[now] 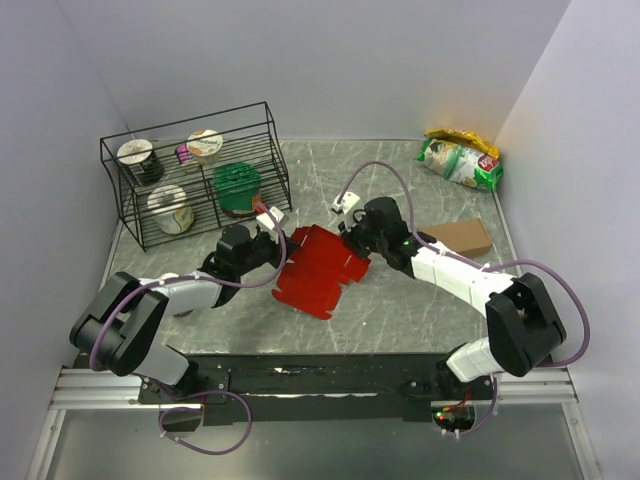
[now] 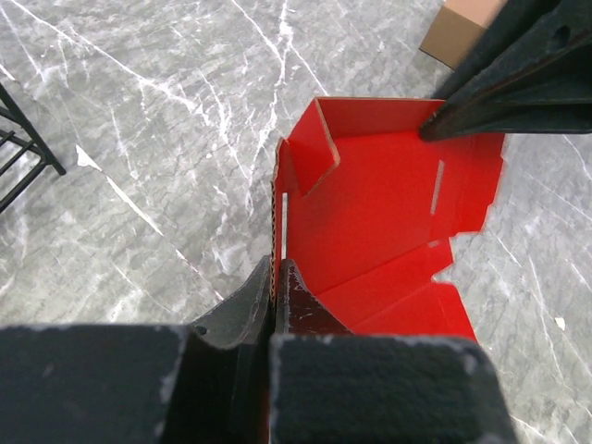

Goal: Fold the paper box
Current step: Fold the paper box at the center of the board.

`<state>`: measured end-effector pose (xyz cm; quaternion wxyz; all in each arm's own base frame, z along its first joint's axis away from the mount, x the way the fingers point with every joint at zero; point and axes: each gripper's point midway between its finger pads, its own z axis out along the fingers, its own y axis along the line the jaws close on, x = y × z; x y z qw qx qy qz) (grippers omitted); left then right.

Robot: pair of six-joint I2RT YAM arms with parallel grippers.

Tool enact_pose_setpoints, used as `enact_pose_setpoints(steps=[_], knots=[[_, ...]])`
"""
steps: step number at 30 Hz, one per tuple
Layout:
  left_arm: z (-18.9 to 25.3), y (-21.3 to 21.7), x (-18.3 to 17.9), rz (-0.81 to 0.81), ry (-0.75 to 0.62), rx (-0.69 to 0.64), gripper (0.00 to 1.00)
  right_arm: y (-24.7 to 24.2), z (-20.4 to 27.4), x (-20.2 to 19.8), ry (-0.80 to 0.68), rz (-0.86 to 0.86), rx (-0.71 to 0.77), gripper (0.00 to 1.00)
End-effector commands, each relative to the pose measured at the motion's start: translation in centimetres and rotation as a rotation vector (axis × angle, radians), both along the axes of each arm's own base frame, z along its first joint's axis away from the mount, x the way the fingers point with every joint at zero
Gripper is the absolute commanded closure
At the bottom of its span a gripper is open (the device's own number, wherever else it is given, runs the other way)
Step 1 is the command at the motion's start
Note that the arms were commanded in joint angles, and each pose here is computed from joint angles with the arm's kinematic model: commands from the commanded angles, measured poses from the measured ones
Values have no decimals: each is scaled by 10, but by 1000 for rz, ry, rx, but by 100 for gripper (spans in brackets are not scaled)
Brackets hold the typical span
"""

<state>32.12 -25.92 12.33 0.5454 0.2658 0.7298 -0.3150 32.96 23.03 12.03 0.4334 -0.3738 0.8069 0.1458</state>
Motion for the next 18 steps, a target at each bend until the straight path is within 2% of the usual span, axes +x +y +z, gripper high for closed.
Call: enact_pose_setpoints(steps=[1, 4, 5, 7, 8, 9, 11, 12, 14, 15, 18], knots=[[15, -5, 9, 5, -33, -23, 99, -3, 18, 0, -66, -8, 17, 99], [16, -7, 13, 22, -7, -50, 99, -1, 16, -4, -98, -8, -31, 100], [13, -8, 15, 25, 10, -53, 99, -8, 16, 2, -133, -55, -75, 100], [18, -12, 20, 24, 27, -70, 98, 0, 9, -5, -182, -40, -151, 100], [12, -14, 22, 24, 65, -78, 96, -7, 14, 3, -238, -109, -192, 100], [17, -16, 28, 25, 69, -91, 88, 1, 10, 0, -253, -100, -216, 100], [10, -18, 34, 34, 119, -110, 82, -1, 6, 2, -279, -126, -265, 100], [12, -16, 38, 35, 126, -126, 71, -5, 3, 5, -300, -162, -303, 100], [13, -14, 43, 43, 143, -171, 54, -5, 1, 5, -325, -172, -337, 100], [14, -8, 46, 52, 150, -188, 39, -9, 1, 6, -336, -194, -361, 100], [20, 1, 44, 52, 150, -234, 21, -11, 2, 7, -357, -199, -395, 100]])
